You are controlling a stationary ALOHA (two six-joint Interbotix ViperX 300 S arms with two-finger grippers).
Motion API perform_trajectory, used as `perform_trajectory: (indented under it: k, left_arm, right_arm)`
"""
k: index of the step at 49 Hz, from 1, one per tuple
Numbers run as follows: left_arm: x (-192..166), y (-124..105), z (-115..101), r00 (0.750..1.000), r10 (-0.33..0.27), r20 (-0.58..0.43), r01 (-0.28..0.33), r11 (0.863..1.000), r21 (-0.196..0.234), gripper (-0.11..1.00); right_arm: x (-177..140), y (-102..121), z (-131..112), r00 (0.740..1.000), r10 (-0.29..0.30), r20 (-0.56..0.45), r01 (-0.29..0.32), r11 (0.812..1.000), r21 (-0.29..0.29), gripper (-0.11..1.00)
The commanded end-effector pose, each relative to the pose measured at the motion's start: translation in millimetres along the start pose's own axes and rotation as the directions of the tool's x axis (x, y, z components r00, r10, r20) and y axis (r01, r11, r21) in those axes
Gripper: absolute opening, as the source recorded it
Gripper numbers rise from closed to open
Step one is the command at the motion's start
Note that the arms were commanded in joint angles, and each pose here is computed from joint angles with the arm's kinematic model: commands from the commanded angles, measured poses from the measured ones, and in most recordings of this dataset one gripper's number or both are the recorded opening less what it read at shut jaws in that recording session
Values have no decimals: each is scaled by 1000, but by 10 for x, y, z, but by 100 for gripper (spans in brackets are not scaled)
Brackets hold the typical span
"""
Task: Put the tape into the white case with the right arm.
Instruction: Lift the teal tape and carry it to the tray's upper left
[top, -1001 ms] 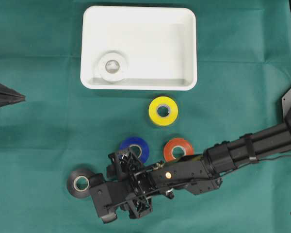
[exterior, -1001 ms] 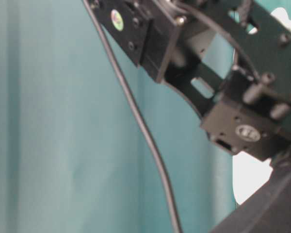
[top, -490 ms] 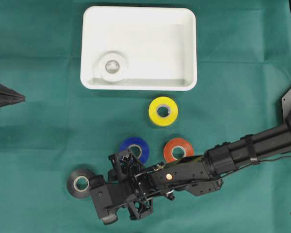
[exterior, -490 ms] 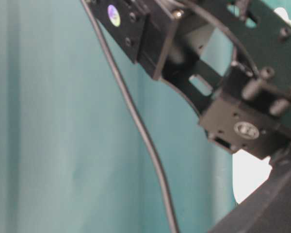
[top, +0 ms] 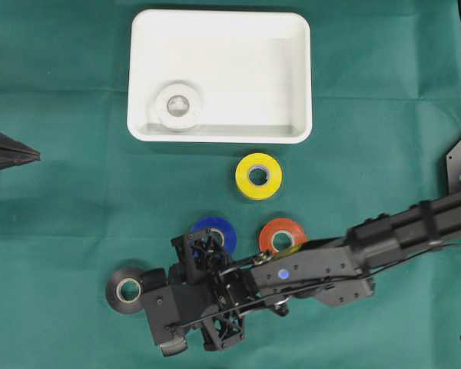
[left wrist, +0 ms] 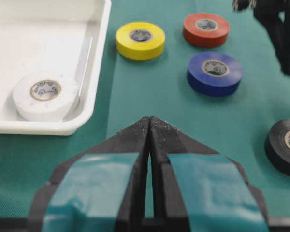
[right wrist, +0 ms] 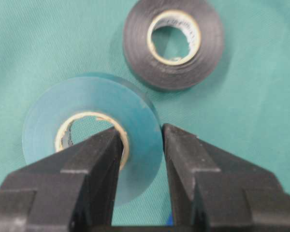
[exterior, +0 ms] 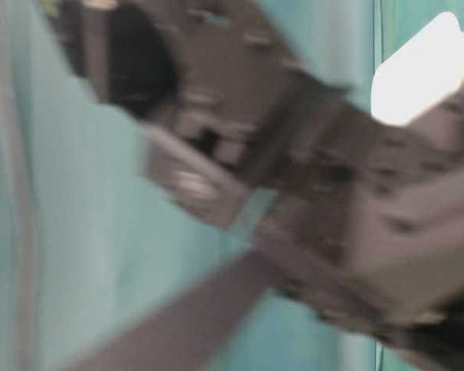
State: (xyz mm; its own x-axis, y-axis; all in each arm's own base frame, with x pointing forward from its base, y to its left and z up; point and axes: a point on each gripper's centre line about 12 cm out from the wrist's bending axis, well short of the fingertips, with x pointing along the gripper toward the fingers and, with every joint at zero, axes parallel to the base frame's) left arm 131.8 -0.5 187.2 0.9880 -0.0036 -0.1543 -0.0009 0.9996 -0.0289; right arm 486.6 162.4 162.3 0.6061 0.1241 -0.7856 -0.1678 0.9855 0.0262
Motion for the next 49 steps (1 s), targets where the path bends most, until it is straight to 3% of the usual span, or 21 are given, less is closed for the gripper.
perform_trajectory:
  k: [1, 9, 24, 34, 49]
  left_arm:
    - [7, -3, 39, 1000, -2, 6, 2, 1000, -1, 0]
    - [5, -3, 47, 1000, -2, 9, 2, 1000, -1, 0]
    - [7, -1, 39, 1000, 0, 6, 0, 1000, -3, 0]
    - [7, -3, 46, 1000, -2, 8, 2, 1000, -3, 0]
    - [7, -3, 39, 1000, -2, 6, 2, 1000, -3, 0]
  right_arm:
    - [-295, -16, 229, 997, 6, 73, -7, 1000, 12, 0]
    - [-297, -158, 244, 997, -13, 71, 11, 999, 37, 0]
    - [-315, -896, 281, 991, -112, 69, 101, 984, 146, 0]
    - [-531, -1588, 313, 969, -234, 75, 217, 957, 192, 0]
    - [-703, -2427, 191, 923, -381, 56, 359, 904, 232, 0]
